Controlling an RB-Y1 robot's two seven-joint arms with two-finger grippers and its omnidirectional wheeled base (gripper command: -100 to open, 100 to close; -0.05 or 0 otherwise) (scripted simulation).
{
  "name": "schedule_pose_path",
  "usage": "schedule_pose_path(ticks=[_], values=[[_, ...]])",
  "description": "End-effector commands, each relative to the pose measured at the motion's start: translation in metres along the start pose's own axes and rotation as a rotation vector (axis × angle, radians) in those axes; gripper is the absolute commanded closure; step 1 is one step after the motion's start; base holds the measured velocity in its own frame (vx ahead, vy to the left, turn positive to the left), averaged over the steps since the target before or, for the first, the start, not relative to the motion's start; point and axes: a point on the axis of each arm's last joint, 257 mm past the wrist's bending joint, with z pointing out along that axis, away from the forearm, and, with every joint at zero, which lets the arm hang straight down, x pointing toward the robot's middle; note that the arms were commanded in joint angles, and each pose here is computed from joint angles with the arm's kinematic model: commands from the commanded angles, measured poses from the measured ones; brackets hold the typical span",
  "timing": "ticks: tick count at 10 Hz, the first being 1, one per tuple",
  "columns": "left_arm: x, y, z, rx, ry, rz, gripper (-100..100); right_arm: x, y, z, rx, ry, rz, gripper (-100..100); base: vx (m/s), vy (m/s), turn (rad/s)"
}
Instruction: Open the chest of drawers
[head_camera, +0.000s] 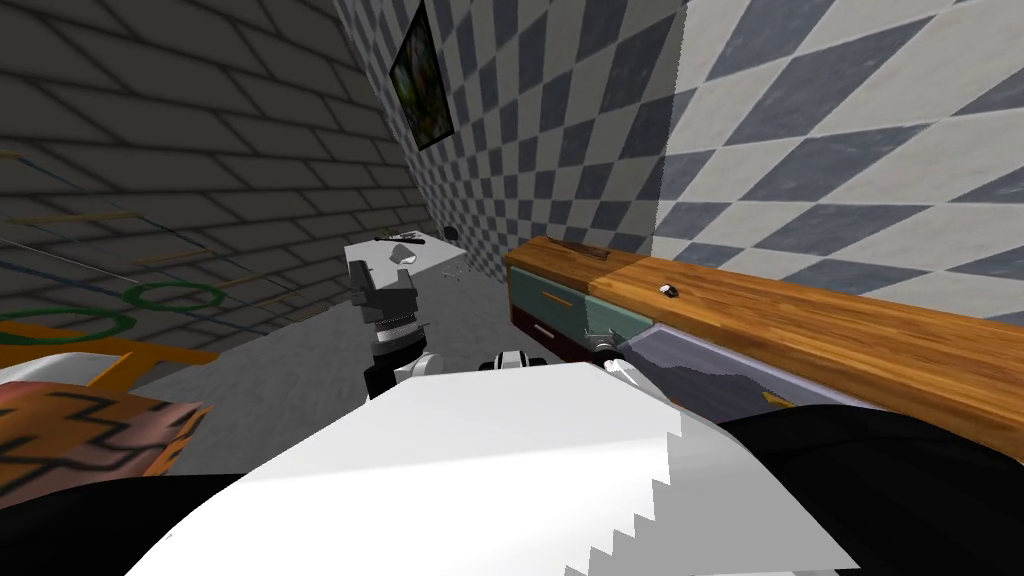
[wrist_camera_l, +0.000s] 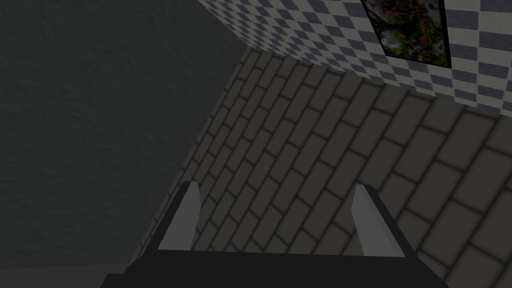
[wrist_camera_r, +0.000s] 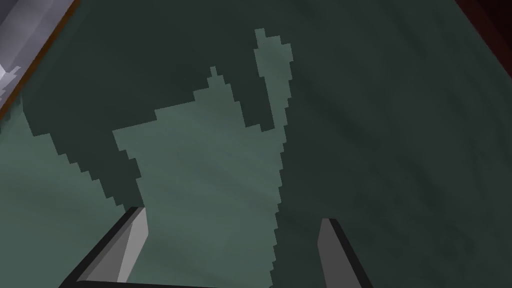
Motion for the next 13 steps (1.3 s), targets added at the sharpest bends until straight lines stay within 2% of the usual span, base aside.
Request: schedule_pose_path(ticks=[1,2,4,5,7,8,10,11,13], values=[[0.000,0.000,0.000,0.000,0.000,0.000,0,0.015,-0.025,0.002,0.077,0.025,-0.114,-100,0.045,0.111,0.136],[0.000,0.000,0.000,0.000,0.000,0.000,0,0.015,-0.027,0.002,0.084,0.028,-0.114,-100,0.034,0.075,0.061],[0.000,0.000,0.000,0.000,0.000,0.000,0,0.024,-0.051,0.003,0.154,0.046,-0.235,-100,0.045,0.095,0.146],[0.000,0.000,0.000,0.000,0.000,0.000,0,0.025,-0.054,0.002,0.164,0.050,-0.235,-100,0.040,0.091,0.076],[0.000,0.000,0.000,0.000,0.000,0.000,0,0.030,-0.077,0.001,0.233,0.066,-0.342,-100,0.033,0.108,0.187],[0.000,0.000,0.000,0.000,0.000,0.000,0,0.031,-0.078,0.001,0.237,0.068,-0.342,-100,0.018,0.107,0.058],[0.000,0.000,0.000,0.000,0.000,0.000,0,0.033,-0.100,-0.001,0.302,0.080,-0.436,-100,0.023,0.117,0.176],[0.000,0.000,0.000,0.000,0.000,0.000,0,0.033,-0.100,-0.001,0.305,0.081,-0.436,-100,0.029,0.086,0.045],[0.000,0.000,0.000,0.000,0.000,0.000,0,0.034,-0.120,-0.004,0.366,0.091,-0.518,-100,0.035,0.085,0.146]])
